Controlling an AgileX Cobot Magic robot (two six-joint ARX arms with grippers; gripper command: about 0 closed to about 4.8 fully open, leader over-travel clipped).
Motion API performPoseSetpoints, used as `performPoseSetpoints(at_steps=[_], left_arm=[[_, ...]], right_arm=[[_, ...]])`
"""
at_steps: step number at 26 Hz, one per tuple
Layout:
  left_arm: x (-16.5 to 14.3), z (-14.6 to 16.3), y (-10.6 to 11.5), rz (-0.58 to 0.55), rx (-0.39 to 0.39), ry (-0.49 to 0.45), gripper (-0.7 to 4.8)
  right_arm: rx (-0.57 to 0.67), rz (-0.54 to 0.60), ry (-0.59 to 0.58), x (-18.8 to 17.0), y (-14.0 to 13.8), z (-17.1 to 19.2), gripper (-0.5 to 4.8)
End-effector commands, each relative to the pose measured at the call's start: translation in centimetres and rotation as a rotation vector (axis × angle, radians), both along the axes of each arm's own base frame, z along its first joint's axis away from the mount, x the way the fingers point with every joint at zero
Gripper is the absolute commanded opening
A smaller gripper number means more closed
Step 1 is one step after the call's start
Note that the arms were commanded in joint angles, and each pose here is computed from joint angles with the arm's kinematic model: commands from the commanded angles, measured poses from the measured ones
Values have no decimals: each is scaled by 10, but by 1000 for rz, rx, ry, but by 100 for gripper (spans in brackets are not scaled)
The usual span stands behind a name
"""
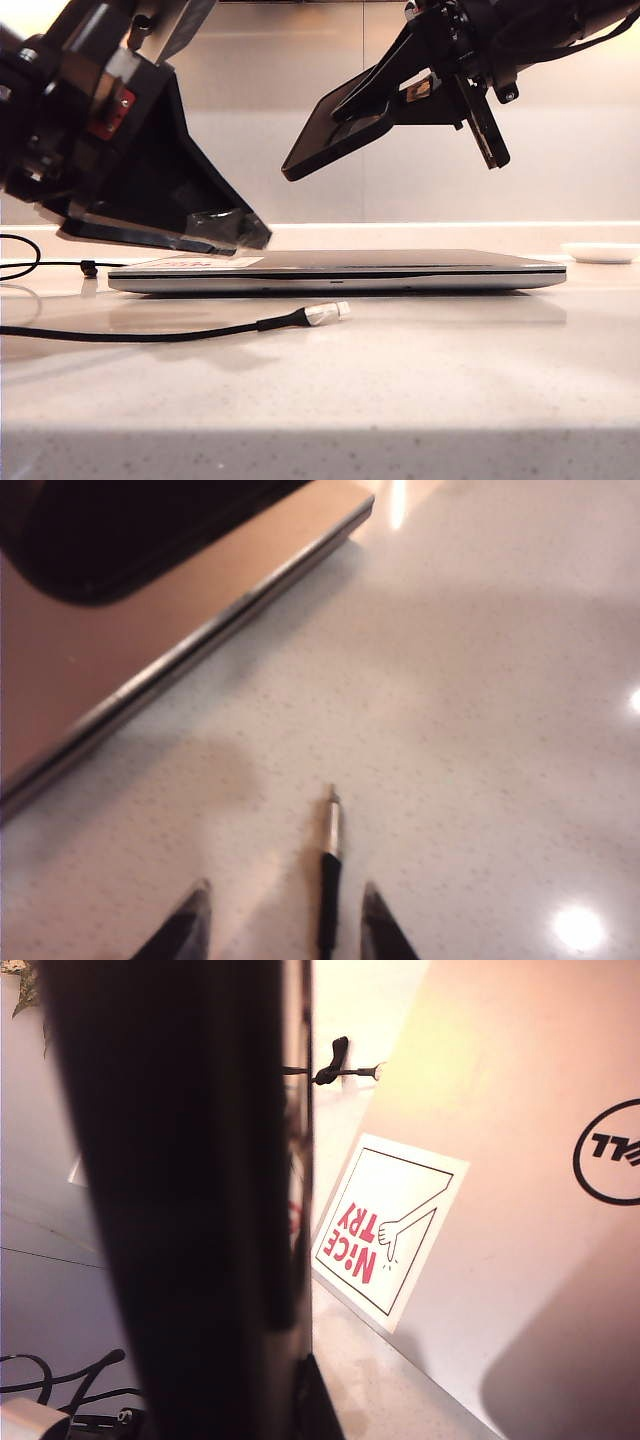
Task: Pick up the charging cable and the phone, plug the charging cable into the charging port on the phone, and finally place them back on the table.
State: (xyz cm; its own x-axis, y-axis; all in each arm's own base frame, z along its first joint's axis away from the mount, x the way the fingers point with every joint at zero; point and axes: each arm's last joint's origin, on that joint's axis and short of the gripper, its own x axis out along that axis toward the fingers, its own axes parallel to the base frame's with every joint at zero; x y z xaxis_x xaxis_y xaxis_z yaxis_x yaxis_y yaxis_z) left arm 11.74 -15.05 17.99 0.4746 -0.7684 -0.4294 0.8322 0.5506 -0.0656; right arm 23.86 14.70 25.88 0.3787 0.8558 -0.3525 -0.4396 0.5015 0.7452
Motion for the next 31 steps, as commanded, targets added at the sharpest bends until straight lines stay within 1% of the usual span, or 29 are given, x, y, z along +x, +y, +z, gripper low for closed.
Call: performPoseSetpoints(at_steps=[1,13,24,28,29,31], left_arm=[[2,-4,-4,-12,17,4,183],[6,-12,-13,-24,17,4,183],[7,-21,-18,-36,40,25,183],[8,-29,-21,-37,70,49,183],[8,-30,-21,-37,74,52,182],[8,-31,-21,-38,79,56,158]], right_arm=[[30,14,-59,0,1,10,-6],[30,14,-60,0,1,10,-6],[29,10,-60,1,1,10,-6],[29,10,-60,1,1,10,-6],[29,10,-60,1,1,10,-6],[29,10,-60,1,1,10,-6]])
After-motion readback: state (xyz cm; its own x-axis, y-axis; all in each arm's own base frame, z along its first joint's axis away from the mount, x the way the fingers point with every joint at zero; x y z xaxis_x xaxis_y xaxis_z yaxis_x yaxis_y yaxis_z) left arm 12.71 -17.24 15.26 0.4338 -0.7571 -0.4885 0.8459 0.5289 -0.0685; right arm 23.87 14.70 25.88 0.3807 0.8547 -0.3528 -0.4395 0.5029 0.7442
